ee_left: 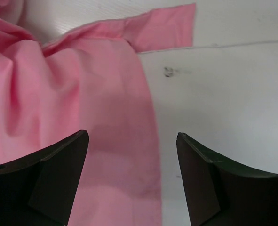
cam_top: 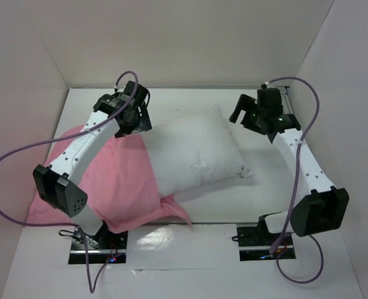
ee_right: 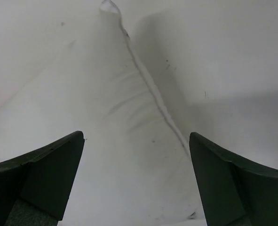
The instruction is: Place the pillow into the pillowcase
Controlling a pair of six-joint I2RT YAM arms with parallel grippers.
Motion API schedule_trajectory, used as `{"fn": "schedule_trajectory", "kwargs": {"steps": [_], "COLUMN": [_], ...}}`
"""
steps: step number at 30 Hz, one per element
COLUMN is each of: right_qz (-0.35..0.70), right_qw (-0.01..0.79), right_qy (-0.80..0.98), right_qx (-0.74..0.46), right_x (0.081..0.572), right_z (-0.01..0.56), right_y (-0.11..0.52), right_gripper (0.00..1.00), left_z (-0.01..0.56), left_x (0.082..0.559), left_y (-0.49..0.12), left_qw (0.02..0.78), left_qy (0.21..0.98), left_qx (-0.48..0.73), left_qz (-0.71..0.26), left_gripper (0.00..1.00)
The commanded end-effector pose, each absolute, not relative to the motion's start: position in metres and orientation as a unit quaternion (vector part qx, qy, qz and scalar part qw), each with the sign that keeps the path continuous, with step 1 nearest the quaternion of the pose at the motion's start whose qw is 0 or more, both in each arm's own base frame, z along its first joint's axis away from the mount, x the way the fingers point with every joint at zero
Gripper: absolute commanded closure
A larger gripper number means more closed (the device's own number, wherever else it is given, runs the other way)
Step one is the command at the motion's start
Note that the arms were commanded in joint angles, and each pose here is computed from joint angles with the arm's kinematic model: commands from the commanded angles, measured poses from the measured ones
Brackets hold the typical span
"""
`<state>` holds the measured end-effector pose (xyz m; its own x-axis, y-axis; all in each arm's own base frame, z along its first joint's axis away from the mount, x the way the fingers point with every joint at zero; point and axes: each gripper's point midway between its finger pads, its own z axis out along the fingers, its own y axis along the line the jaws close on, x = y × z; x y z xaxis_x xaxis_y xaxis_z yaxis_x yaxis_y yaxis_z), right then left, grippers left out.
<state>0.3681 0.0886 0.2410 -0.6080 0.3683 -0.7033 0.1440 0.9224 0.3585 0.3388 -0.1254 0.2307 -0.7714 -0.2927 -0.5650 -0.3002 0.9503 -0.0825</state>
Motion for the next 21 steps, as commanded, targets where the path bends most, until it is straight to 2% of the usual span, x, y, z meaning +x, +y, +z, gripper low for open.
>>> {"fn": "schedule_trajectory", "kwargs": {"steps": [1, 2, 4, 5, 6, 7, 8, 10, 12, 14, 16, 17, 19, 20, 21], "right_qz": [0.217, 0.223, 0.234, 0.231, 0.233, 0.238, 0.243, 0.269, 0.290, 0.308, 0.314, 0.313, 0.312, 0.306, 0.306], "right_qw": [0.364, 0.343, 0.315, 0.295, 0.289, 0.291, 0.277, 0.267, 0.265, 0.268, 0.279, 0.275, 0.292, 0.295, 0.295], "right_qy": [0.899, 0.906, 0.913, 0.921, 0.922, 0.921, 0.923, 0.920, 0.916, 0.909, 0.905, 0.906, 0.901, 0.903, 0.903], "right_qx": [0.111, 0.109, 0.112, 0.110, 0.110, 0.107, 0.109, 0.098, 0.084, 0.079, 0.070, 0.071, 0.069, 0.067, 0.067], "right_x": [0.367, 0.364, 0.365, 0.358, 0.357, 0.358, 0.351, 0.346, 0.344, 0.342, 0.339, 0.338, 0.340, 0.338, 0.338], "right_z": [0.213, 0.196, 0.172, 0.157, 0.150, 0.148, 0.138, 0.135, 0.137, 0.142, 0.152, 0.151, 0.163, 0.164, 0.164], "right_y": [0.104, 0.108, 0.114, 0.118, 0.123, 0.124, 0.129, 0.138, 0.148, 0.153, 0.157, 0.156, 0.155, 0.153, 0.153], "right_gripper": [0.00, 0.00, 0.00, 0.00, 0.00, 0.00, 0.00, 0.07, 0.21, 0.50, 0.69, 0.87, 0.93, 0.90, 0.81], "left_z": [0.229, 0.219, 0.199, 0.194, 0.191, 0.191, 0.187, 0.201, 0.205, 0.223, 0.227, 0.244, 0.248, 0.258, 0.259], "left_x": [0.337, 0.340, 0.343, 0.344, 0.345, 0.350, 0.352, 0.359, 0.369, 0.380, 0.386, 0.390, 0.391, 0.397, 0.398], "left_y": [-0.091, -0.095, -0.100, -0.108, -0.112, -0.127, -0.132, -0.151, -0.163, -0.181, -0.191, -0.198, -0.205, -0.200, -0.194], "left_qw": [0.306, 0.290, 0.259, 0.245, 0.237, 0.234, 0.228, 0.238, 0.242, 0.256, 0.257, 0.279, 0.281, 0.299, 0.301], "left_qy": [0.929, 0.937, 0.950, 0.957, 0.961, 0.964, 0.967, 0.965, 0.964, 0.957, 0.957, 0.949, 0.949, 0.946, 0.947], "left_qx": [-0.191, -0.182, -0.163, -0.148, -0.140, -0.128, -0.113, -0.092, -0.074, -0.057, -0.043, -0.033, -0.015, -0.021, -0.026], "left_qz": [0.076, 0.065, 0.065, 0.050, 0.042, 0.009, -0.001, -0.053, -0.076, -0.122, -0.129, -0.141, -0.140, -0.127, -0.111], "left_gripper": [0.12, 0.13, 0.23, 0.35, 0.52, 0.88, 0.98, 1.00, 1.00, 1.00, 1.00, 1.00, 1.00, 1.00, 1.00]}}
